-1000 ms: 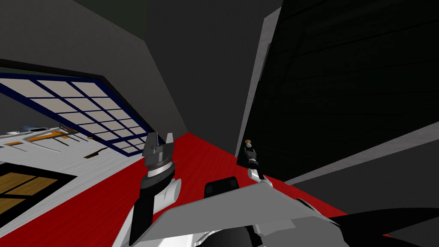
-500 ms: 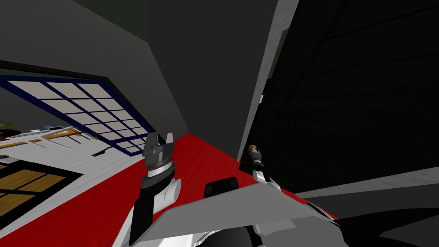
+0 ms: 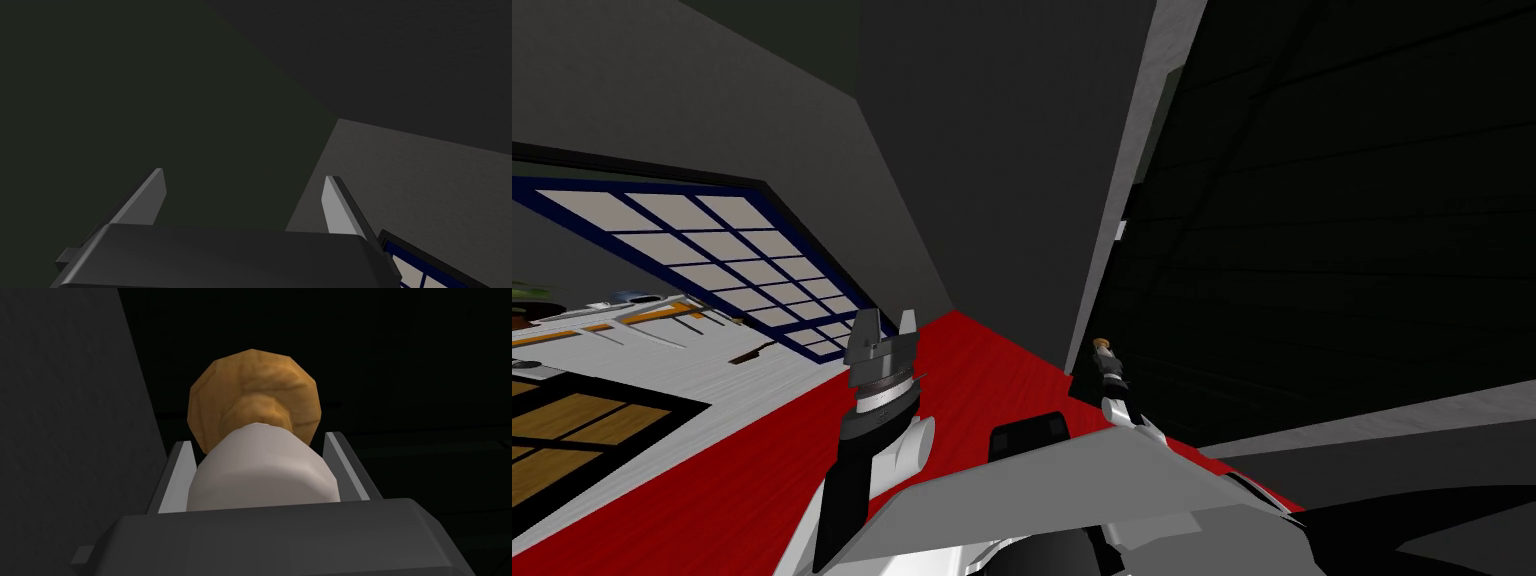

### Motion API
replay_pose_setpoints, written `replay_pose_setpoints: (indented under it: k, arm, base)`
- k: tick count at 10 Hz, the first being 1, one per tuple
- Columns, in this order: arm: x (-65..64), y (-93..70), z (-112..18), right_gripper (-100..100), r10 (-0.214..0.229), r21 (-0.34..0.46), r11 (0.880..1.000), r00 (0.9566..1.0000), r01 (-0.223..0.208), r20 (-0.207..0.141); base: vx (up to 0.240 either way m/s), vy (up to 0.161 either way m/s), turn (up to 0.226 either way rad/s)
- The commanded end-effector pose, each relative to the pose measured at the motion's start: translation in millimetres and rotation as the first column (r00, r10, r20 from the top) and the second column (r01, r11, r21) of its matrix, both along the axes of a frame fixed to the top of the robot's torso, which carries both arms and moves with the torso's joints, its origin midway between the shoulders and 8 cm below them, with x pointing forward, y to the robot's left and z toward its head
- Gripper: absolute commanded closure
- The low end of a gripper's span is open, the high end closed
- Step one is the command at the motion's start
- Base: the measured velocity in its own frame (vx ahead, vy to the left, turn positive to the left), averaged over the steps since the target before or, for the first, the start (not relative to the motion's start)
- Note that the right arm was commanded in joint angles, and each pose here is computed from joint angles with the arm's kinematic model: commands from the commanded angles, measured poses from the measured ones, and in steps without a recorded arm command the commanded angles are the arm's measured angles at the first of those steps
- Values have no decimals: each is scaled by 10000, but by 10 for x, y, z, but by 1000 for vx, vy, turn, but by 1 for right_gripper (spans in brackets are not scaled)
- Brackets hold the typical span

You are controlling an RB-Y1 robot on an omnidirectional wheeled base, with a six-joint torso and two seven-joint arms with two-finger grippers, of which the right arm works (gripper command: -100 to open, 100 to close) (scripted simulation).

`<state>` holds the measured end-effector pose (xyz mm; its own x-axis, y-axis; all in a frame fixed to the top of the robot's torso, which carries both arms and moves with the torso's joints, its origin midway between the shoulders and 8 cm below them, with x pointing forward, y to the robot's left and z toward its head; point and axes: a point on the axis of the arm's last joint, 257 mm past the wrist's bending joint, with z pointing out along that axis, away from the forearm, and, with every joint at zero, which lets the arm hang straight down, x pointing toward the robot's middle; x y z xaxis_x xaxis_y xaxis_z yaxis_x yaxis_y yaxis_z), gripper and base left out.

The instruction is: Pull the door open

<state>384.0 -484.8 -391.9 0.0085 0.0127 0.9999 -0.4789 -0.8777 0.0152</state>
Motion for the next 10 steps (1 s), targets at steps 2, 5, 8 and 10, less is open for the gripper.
replay_pose_setpoints:
  k: [2, 5, 8, 10]
  arm:
    - [19, 69, 2, 100, 277, 14, 9996, 9996, -277, 18]
    - [42, 164, 6, 100, 651, 29, 9979, 9979, -651, 44]
    - [70, 316, 7, 100, 1231, 71, 9924, 9924, -1232, 72]
    - [81, 420, 3, 100, 1613, 112, 9868, 9869, -1614, 82]
  base:
    - [-67, -16, 36]
    - [-196, -1, 66]
    - [-232, 6, 76]
    - [-254, -27, 70]
